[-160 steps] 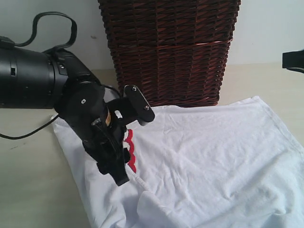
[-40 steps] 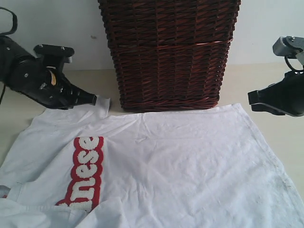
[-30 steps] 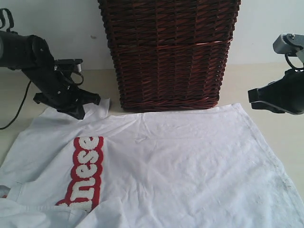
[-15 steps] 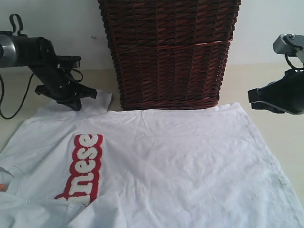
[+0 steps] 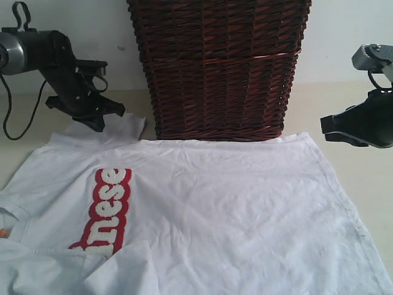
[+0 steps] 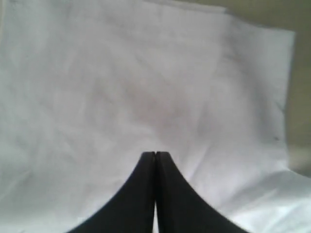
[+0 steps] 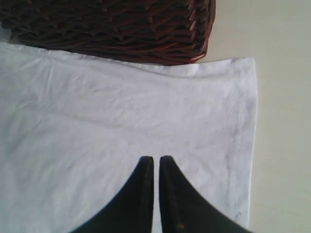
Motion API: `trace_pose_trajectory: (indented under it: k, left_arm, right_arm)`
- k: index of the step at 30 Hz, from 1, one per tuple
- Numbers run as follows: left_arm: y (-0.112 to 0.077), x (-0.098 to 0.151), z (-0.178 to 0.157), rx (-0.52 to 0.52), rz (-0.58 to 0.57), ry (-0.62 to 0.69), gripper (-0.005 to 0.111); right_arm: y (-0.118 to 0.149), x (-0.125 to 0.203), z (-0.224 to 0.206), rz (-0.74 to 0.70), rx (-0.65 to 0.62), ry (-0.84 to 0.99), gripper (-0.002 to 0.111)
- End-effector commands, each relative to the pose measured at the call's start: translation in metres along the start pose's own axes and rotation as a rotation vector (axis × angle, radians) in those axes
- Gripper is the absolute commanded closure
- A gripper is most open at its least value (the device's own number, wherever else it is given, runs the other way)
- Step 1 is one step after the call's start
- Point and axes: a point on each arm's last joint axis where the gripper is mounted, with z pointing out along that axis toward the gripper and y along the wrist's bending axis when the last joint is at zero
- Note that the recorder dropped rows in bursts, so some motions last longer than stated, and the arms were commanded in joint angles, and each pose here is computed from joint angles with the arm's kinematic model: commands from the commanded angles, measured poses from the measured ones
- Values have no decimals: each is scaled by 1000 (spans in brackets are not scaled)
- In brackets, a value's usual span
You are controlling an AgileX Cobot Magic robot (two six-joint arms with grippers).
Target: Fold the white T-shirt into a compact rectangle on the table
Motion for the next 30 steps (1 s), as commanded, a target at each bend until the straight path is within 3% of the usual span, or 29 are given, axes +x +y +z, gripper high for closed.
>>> trace_pose_trajectory:
  k: [1,4,6,10,11,18,22,25,30]
  left_arm:
    - [-13,-7,-43,81,23,-18,107]
    - [-22,-5,-72,148,41,-23,107]
    - [-29,3,-85,189,72,-5,107]
    - [-43,33,-96,243,264,133,107]
    - [-55,40,-100,265,355,138,107]
    - [-136,115,-143,284,680,232,107]
    - [-145,152,-130,305,751,349,106]
    - [-143,177,-107,302,773,436,94]
    - [-136,190,-74,249,815,385,38]
  right_arm:
    - [-9,0,10,3,46,3,103]
    - [-20,6,27,24,84,38,108]
    - [-19,5,35,28,37,77,108]
    - [-16,1,39,22,-10,96,108]
    - [-16,1,39,4,-13,97,108]
    - [-10,4,38,-26,-77,131,108]
    - [-10,5,38,-26,-83,135,108]
    - [-10,5,38,-26,-85,136,108]
    - [-9,5,38,-25,-88,138,108]
